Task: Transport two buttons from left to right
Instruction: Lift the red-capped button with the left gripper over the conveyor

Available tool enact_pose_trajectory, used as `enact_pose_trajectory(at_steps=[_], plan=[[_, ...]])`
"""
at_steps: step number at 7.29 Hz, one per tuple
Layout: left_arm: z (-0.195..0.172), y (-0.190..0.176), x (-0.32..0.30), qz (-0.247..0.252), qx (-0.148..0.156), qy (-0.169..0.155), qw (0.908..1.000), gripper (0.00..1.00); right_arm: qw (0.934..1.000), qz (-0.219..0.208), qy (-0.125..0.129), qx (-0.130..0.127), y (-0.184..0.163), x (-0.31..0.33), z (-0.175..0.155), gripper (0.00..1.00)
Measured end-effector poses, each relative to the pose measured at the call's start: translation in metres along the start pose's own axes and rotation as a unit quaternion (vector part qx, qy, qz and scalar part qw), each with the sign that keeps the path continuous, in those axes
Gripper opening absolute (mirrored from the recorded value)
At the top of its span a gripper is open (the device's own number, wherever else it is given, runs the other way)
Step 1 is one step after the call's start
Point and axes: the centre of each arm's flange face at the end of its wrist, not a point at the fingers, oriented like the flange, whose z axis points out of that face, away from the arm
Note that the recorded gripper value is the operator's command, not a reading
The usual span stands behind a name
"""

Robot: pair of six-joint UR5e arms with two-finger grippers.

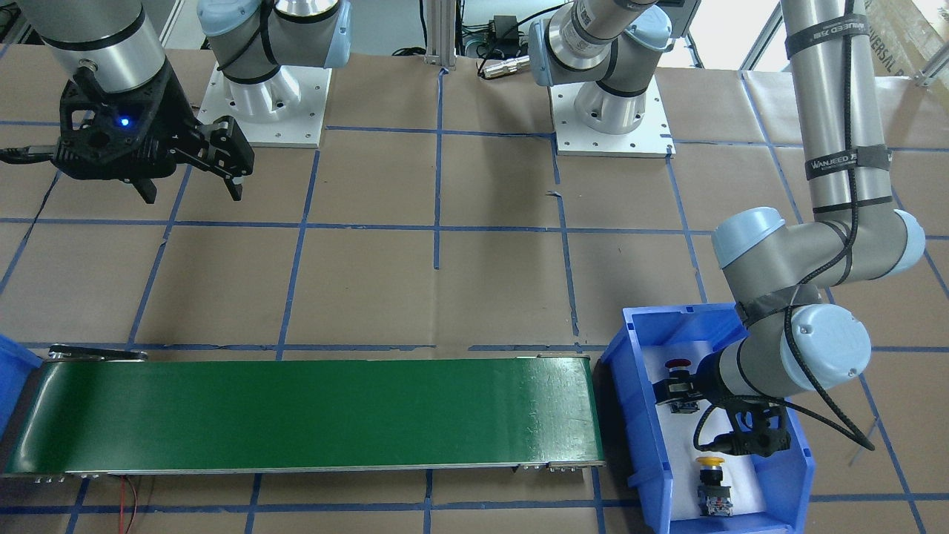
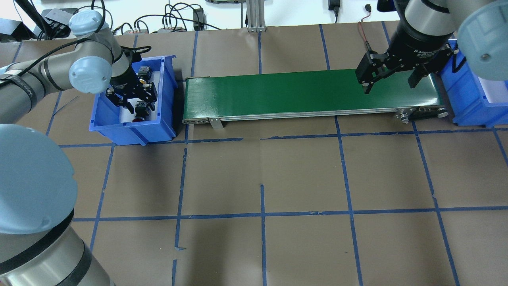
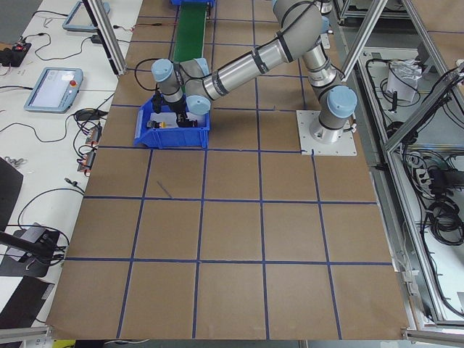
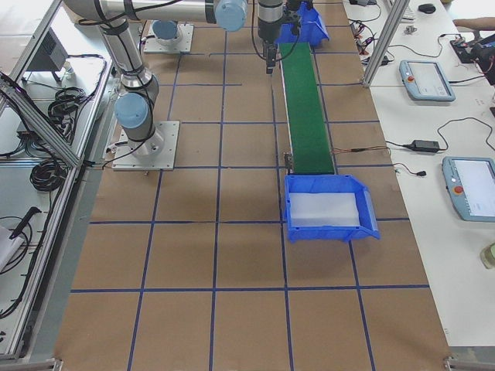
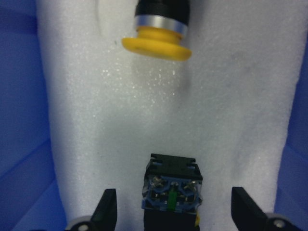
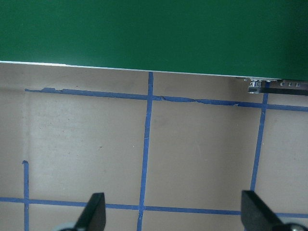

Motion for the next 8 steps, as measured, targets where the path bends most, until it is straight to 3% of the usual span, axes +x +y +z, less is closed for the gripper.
enact_pose_trajectory(at_steps=[5, 8], plan=[[-0.027, 0.011, -0.004, -0.019, -0.002, 0.000, 0.9998, 0.32, 1.0000, 0.000, 0.000, 0.000, 0.000, 0.000, 0.000, 1.00], [-0.119, 0.054, -0.003, -0.022, 0.010, -0.006, 0.9997, 0.32, 1.0000, -0.001, 0.000, 0.001, 0.000, 0.000, 0.000, 1.00]])
